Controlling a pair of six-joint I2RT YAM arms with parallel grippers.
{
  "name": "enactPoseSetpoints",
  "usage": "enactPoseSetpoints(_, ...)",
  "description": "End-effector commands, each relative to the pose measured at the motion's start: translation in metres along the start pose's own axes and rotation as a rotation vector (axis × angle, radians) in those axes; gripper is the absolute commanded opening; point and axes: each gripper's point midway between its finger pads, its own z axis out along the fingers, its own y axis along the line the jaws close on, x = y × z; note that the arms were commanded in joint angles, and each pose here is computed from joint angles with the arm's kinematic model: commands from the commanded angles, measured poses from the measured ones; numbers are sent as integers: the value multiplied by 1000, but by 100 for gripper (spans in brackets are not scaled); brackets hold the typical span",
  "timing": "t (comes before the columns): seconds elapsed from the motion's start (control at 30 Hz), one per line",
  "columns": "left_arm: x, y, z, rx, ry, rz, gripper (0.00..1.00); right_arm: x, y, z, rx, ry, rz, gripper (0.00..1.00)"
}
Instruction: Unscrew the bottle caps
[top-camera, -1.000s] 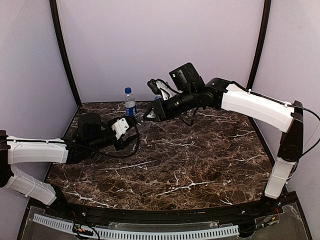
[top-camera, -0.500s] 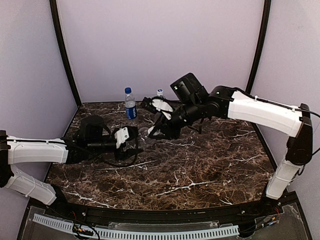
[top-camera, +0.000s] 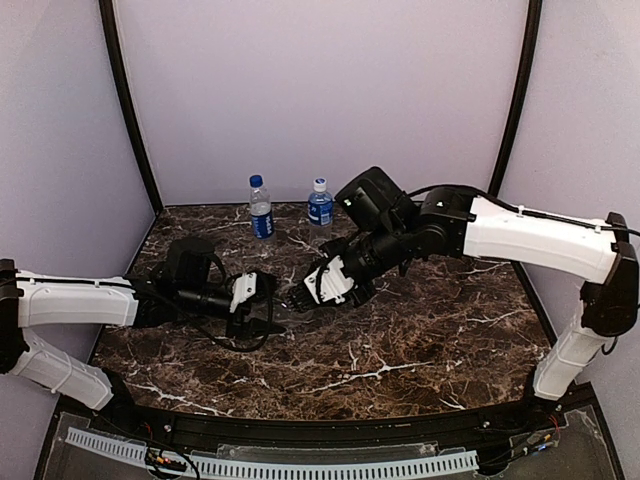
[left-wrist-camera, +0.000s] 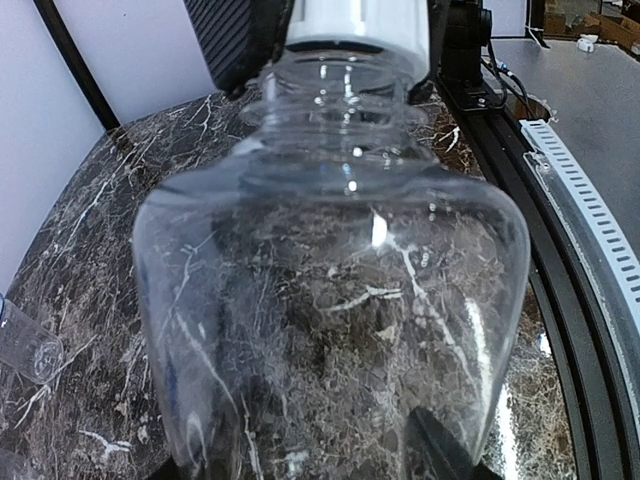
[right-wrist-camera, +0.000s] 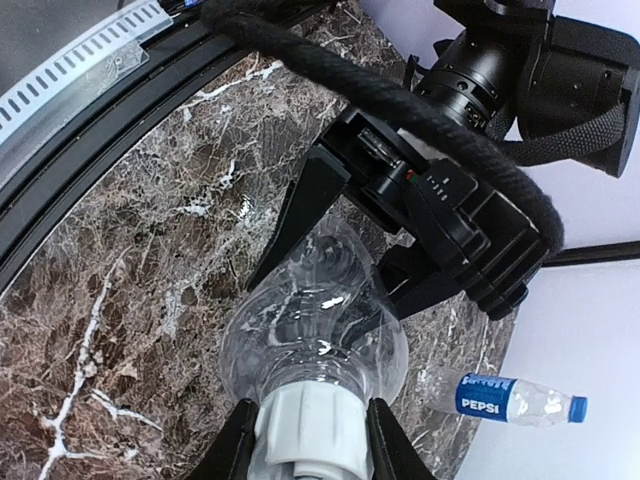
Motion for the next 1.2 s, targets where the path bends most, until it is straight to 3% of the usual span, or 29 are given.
enactPoseSetpoints(0.0,-32,-4,-5,33,-105,63,49,8,-13,4,54,80,-176,15)
enactPoseSetpoints(0.1,-32,-1,-5,13,-102,63,49,3,-23,-2,123,61,-137,50)
enactPoseSetpoints(0.23,-29,3,-5,-14,-96,60,49,-11,-41,-20,240,-1,-32,77)
enactPoseSetpoints(0.3,-28,9,-5,-51,-88,58,50,-23,-48,-34,294,-58,34,97)
enactPoseSetpoints(0.43,-23,33,-8,-196,-63,62,50,-37,-54,-60,355,-158,208,98)
enactPoseSetpoints(0.53,-26,59,-16,-351,-71,60,50,-42,-56,-71,335,-234,425,99)
enactPoseSetpoints(0.7,-22,92,-31,-559,-23,92,50,-5,-98,-86,384,-282,1038,98)
enactPoseSetpoints(0.83,-19,100,-34,-604,0,101,50,25,-114,-85,406,-237,1407,84)
enactPoseSetpoints(0.93,-20,100,-33,-600,-6,98,50,28,-113,-74,364,-224,1511,81)
enactPoseSetpoints(1.17,-21,100,-33,-598,-7,99,51,30,-105,-50,274,-165,1550,78)
